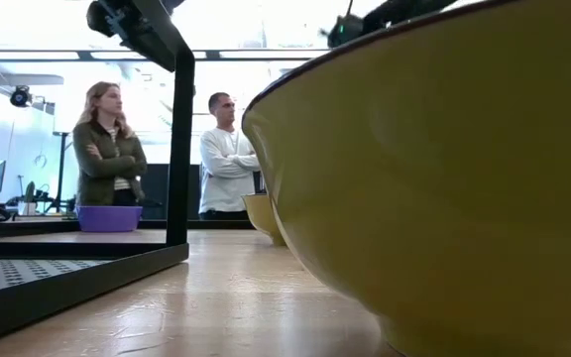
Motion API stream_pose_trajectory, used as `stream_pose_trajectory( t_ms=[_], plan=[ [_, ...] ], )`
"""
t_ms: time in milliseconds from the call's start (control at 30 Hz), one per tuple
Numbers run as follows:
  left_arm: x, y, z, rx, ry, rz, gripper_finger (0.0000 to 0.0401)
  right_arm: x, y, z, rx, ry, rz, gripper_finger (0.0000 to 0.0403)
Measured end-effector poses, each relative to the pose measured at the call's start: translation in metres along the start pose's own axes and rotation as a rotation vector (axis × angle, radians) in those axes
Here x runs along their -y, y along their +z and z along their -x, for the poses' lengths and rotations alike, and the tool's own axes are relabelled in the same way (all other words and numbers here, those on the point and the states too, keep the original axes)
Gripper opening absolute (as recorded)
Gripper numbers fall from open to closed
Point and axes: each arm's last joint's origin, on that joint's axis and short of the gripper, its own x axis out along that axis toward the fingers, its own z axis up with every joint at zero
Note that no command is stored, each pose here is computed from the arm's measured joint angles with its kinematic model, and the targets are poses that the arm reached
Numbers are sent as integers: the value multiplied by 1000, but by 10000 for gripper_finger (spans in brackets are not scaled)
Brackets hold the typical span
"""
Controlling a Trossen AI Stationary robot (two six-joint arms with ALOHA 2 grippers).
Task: Pick & Place Mini bowls
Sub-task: Put the top left blue bowl on the shelf
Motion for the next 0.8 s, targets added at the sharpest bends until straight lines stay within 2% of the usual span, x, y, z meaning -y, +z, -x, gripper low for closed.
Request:
stream_pose_trajectory(
  t_ms=[200,467,800],
  plan=[
    [10,9,-4,125,-30,-156,90,-22,-3,31,130,13,73,8],
    [31,16,-18,272,-70,-161,90,-45,-8,43,229,3,149,8],
    [55,16,-48,288,-53,-104,90,-70,-10,54,343,93,205,8]
  ],
)
